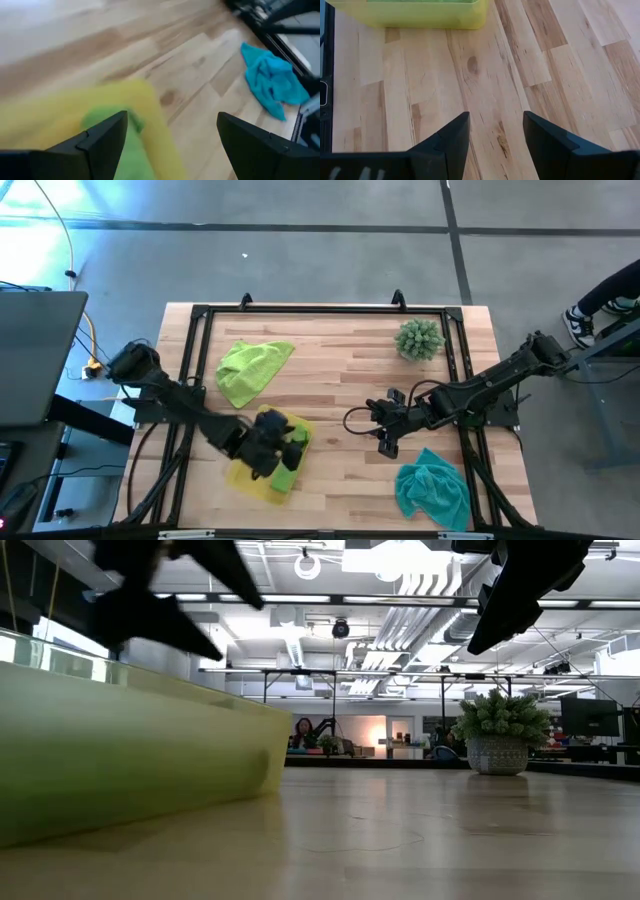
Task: Roll microfiber towels into tight, uniform cylinder then place into a basket
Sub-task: Adjust the yellow bin
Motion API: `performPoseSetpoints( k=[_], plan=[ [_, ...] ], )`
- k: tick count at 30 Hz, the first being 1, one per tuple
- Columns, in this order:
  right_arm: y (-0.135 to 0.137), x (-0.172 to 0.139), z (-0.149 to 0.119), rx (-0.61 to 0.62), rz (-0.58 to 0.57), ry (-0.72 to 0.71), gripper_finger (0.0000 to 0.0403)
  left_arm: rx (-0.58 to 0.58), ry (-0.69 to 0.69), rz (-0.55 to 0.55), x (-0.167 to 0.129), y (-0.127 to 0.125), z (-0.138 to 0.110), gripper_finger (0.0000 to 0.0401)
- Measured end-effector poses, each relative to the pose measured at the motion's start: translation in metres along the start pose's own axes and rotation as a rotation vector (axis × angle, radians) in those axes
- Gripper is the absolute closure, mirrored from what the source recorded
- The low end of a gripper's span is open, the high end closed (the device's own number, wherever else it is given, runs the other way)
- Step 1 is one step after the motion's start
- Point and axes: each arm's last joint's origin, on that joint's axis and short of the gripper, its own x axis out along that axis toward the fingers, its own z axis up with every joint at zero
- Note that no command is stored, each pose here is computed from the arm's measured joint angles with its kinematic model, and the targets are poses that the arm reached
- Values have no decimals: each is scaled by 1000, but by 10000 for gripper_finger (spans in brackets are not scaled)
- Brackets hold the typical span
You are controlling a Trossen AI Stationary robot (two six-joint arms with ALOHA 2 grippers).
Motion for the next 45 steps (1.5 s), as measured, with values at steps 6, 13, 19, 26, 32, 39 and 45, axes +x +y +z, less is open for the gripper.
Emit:
performPoseSetpoints(
  k=[6, 13, 19, 26, 32, 39, 45],
  plan=[
    [0, 0, 0, 0, -1, 1, 226, 309, -20, -128, 39, -8, 23, 109],
    [0, 0, 0, 0, 0, 1, 226, 521, 103, -186, 63, 1, 25, 121],
    [0, 0, 0, 0, 0, -1, 226, 770, 202, -115, 60, 13, 18, 127],
    [0, 0, 0, 0, 0, 0, 226, 803, 318, -74, 61, 24, 20, 128],
    [0, 0, 0, 0, 0, 0, 226, 699, 434, 20, 50, 34, 17, 128],
    [0, 0, 1, 2, 4, -6, 226, 647, 585, 131, 18, 45, 3, 128],
    [0, 0, 1, 2, 5, -7, 226, 613, 551, 130, -6, 42, 3, 128]
  ],
)
